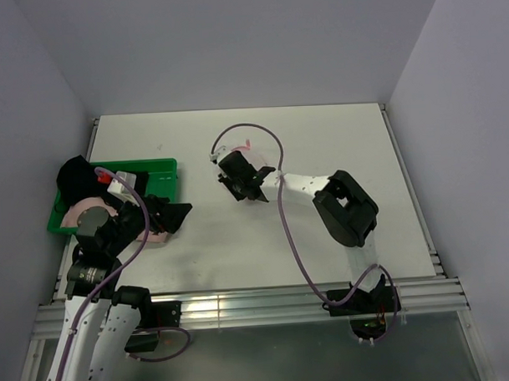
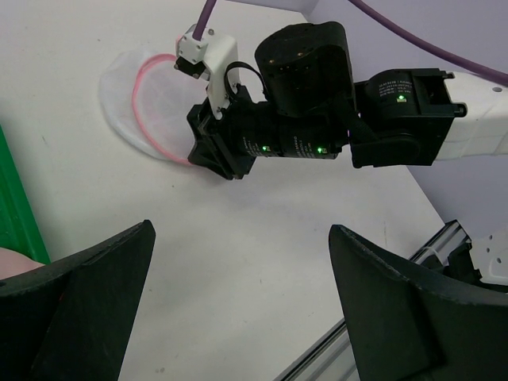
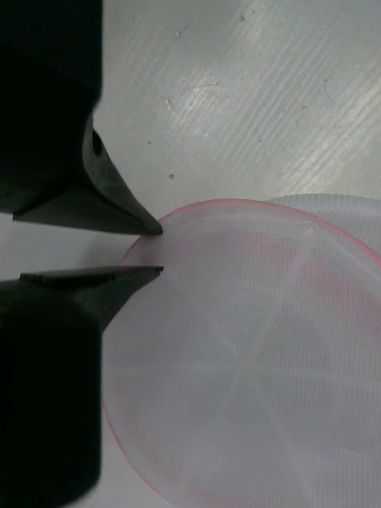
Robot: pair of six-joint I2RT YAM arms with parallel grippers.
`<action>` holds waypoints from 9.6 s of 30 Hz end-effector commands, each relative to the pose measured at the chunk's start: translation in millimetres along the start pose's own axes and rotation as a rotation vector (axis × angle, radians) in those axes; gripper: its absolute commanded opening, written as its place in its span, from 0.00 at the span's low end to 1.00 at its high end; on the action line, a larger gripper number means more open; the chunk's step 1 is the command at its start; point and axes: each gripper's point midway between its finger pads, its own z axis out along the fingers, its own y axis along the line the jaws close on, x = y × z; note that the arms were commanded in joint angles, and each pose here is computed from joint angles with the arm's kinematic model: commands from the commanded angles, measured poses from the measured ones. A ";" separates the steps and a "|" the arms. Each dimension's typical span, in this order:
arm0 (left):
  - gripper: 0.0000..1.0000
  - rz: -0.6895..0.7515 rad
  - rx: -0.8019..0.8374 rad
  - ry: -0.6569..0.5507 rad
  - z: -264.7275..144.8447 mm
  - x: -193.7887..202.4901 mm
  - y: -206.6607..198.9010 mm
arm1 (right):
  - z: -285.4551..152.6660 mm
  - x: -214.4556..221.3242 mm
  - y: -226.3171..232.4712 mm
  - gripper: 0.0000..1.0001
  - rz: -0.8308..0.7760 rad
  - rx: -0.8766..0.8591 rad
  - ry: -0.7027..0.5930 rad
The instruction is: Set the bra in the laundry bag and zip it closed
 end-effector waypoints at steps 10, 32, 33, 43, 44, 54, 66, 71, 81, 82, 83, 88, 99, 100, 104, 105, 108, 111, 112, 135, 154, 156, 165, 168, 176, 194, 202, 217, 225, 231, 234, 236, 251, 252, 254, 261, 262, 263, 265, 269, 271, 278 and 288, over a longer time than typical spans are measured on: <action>0.97 0.005 0.004 -0.015 0.7 -6.3 -0.2 | -25.7 -37.4 -3.6 0.00 0.133 0.024 -0.149; 0.93 -0.022 -0.024 0.016 7.8 -1.4 9.8 | -309.9 -63.6 -45.9 0.00 0.570 -0.198 -0.679; 0.92 -0.029 -0.028 0.029 9.2 1.2 11.6 | -306.6 -59.2 -54.3 0.00 0.584 -0.167 -0.676; 0.88 -0.047 -0.015 0.069 14.9 7.6 12.8 | -196.9 21.9 -18.1 0.23 0.610 -0.193 -0.371; 0.88 -0.048 -0.025 0.064 15.1 6.7 14.5 | -189.9 22.7 -10.0 0.26 0.593 -0.185 -0.351; 0.80 -0.137 -0.150 0.070 23.3 8.6 38.8 | -131.8 -19.4 13.6 0.84 0.514 0.023 -0.275; 0.72 -0.268 -0.067 0.083 101.3 48.9 7.8 | -141.5 11.2 -3.0 0.44 0.590 0.094 -0.325; 0.85 -0.158 -0.020 0.214 148.3 81.5 -3.0 | -161.4 41.7 -14.4 0.24 0.639 0.030 -0.336; 0.95 -0.021 0.095 0.316 207.4 115.5 -15.0 | -195.8 69.3 -13.9 0.27 0.587 -0.121 -0.402; 0.93 -0.013 0.095 0.323 211.2 119.0 -17.2 | -200.7 66.3 -15.7 0.27 0.592 -0.129 -0.423; 0.82 -0.004 0.083 0.334 215.9 123.1 -15.3 | -202.8 65.1 -11.8 0.27 0.580 -0.160 -0.422; 0.02 -0.031 0.119 0.275 211.7 117.7 -39.9 | -227.7 49.3 -4.2 0.27 0.553 -0.280 -0.494; 0.00 -0.081 0.166 -0.081 218.0 59.6 -176.9 | -325.4 1.5 -50.5 0.26 0.593 -0.221 -0.716; 0.00 -0.068 0.175 -0.081 221.7 63.8 -188.4 | -337.1 1.6 -61.9 0.25 0.617 -0.181 -0.757; 0.00 0.011 0.139 -0.124 254.4 68.3 -210.7 | -375.6 5.4 -81.6 0.23 0.677 -0.146 -0.878; 0.00 0.024 0.121 -0.139 258.8 67.6 -211.4 | -388.9 8.7 -84.8 0.23 0.687 -0.153 -0.921; 0.00 0.055 0.069 -0.165 270.2 64.3 -210.6 | -399.2 19.9 -93.5 0.23 0.704 -0.118 -0.935; 0.00 0.080 0.013 -0.211 266.9 45.6 -203.6 | -397.7 29.6 -99.4 0.23 0.712 -0.078 -0.924; 0.00 0.097 -0.004 -0.222 264.4 42.3 -197.9 | -395.4 31.5 -100.2 0.23 0.717 -0.070 -0.917; 0.72 0.144 0.209 0.071 373.7 107.2 -257.6 | -360.7 68.6 -110.1 0.20 0.812 0.031 -0.853; 0.79 -0.059 -0.017 -0.003 252.4 -20.9 -122.0 | -284.7 61.0 -109.5 0.29 0.732 0.183 -0.653; 0.78 -0.078 -0.097 0.014 228.8 -0.5 -85.5 | -258.8 62.4 -128.3 0.32 0.707 0.337 -0.553; 0.75 -0.167 -0.148 0.064 129.9 65.9 -36.5 | -163.9 39.3 -207.8 0.77 0.644 0.676 -0.217; 0.75 -0.183 -0.127 0.033 109.6 72.2 -32.6 | -135.5 31.8 -225.6 0.77 0.632 0.739 -0.139; 0.75 -0.169 -0.091 0.004 82.4 70.6 -32.1 | -94.0 33.1 -254.5 0.67 0.550 0.893 0.017; 0.74 -0.170 -0.058 -0.029 73.8 64.2 -36.3 | -86.4 36.2 -260.9 0.00 0.631 0.772 -0.066; 0.74 -0.180 -0.048 -0.025 80.7 65.8 -40.6 | -136.8 -12.9 -253.6 0.00 0.833 0.384 -0.508; 0.74 -0.129 -0.054 0.049 118.9 77.2 -58.9 | -132.3 120.2 -276.6 0.20 1.159 0.506 -0.405; 0.75 -0.098 -0.188 -0.010 97.7 38.5 -40.8 | -169.6 117.5 -285.3 0.85 1.212 0.554 -0.497; 0.74 -0.156 -0.437 -0.046 64.6 15.5 28.1 | -183.4 87.1 -240.0 0.87 1.147 0.356 -0.611; 0.73 -0.187 -0.573 -0.107 43.9 -3.0 64.6 | -191.8 74.8 -218.0 0.87 1.115 0.257 -0.635; 0.72 -0.199 -0.688 -0.162 29.5 -21.6 93.2 | -195.9 71.9 -202.7 0.86 1.096 0.202 -0.624; 0.69 -0.314 -1.236 -0.159 -29.4 -78.3 312.5 | -222.6 45.3 -137.7 0.85 0.874 -0.050 -0.659; 0.69 -0.320 -1.268 -0.157 -37.3 -78.6 324.7 | -223.1 43.9 -136.5 0.84 0.869 -0.059 -0.661; 0.70 -0.335 -1.286 -0.145 -36.9 -76.2 344.4 | -221.1 42.1 -129.9 0.84 0.858 -0.091 -0.650; 0.71 -0.359 -1.339 -0.069 -26.9 -57.5 401.9 | -212.1 40.0 -117.5 0.84 0.831 -0.127 -0.608; 0.72 -0.352 -1.342 -0.067 -25.1 -57.6 406.6 | -212.3 39.1 -116.1 0.83 0.823 -0.129 -0.605; 0.72 -0.346 -1.343 -0.077 -23.7 -62.0 410.4 | -212.8 38.5 -116.7 0.83 0.814 -0.120 -0.608; 0.73 -0.343 -1.363 -0.078 -23.2 -59.8 420.2 | -210.7 37.3 -111.5 0.84 0.804 -0.130 -0.602; 0.74 -0.317 -1.390 -0.097 -24.1 -66.6 432.1 | -206.5 35.3 -105.0 0.83 0.773 -0.138 -0.574; 0.76 -0.322 -1.407 -0.070 -23.4 -59.0 440.2 | -205.2 34.3 -102.3 0.83 0.769 -0.141 -0.570; 0.73 -0.296 -1.402 -0.034 -13.1 -58.6 460.6 | -217.6 30.4 -101.4 0.83 0.754 -0.140 -0.613; 0.00 -0.313 -1.332 -0.040 -0.8 -57.8 456.3 | -214.2 27.7 -92.9 0.83 0.735 -0.180 -0.595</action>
